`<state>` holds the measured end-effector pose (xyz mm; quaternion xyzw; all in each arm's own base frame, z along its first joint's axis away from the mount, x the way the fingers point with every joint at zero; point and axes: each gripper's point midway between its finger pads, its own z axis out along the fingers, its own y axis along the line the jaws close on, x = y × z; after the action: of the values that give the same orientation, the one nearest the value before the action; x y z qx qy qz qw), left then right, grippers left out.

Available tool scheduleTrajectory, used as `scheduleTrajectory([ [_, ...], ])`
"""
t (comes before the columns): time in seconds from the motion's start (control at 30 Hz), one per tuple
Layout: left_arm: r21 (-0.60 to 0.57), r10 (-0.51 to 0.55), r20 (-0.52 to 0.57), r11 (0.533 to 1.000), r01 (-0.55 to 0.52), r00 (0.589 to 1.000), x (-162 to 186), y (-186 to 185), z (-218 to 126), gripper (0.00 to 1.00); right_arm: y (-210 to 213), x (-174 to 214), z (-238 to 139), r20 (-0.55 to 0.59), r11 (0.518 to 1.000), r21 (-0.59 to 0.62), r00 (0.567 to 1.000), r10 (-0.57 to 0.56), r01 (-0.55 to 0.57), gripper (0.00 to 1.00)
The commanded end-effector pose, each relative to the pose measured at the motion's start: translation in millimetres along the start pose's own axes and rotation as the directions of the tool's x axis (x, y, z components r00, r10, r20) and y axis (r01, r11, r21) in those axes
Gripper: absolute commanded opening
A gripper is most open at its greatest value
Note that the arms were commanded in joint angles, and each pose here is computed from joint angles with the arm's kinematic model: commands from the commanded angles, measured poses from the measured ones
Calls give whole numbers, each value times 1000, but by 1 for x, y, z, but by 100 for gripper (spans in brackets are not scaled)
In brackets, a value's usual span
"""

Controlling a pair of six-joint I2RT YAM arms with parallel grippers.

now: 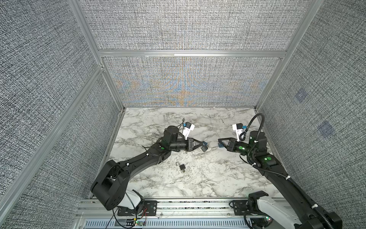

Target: Lock with the key

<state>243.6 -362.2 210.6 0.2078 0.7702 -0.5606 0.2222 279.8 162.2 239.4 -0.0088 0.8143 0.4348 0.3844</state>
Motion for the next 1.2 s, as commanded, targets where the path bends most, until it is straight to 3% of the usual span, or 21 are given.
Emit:
scheduleTrajectory([
  [0.0, -15, 31, -23, 999, -32, 999, 9, 2, 19, 0, -20, 1, -13, 22, 991, 131, 1000, -2, -1, 0],
  [0.43, -43, 12, -227, 999, -23, 974, 51, 29, 115, 0, -38, 18, -43, 81, 974, 227, 996, -20, 1, 0],
  [1.17, -89, -38, -444, 996, -2, 895, 67, 75, 192, 0, -50, 22, -30, 18, 971, 238, 1000, 11, -15, 0],
])
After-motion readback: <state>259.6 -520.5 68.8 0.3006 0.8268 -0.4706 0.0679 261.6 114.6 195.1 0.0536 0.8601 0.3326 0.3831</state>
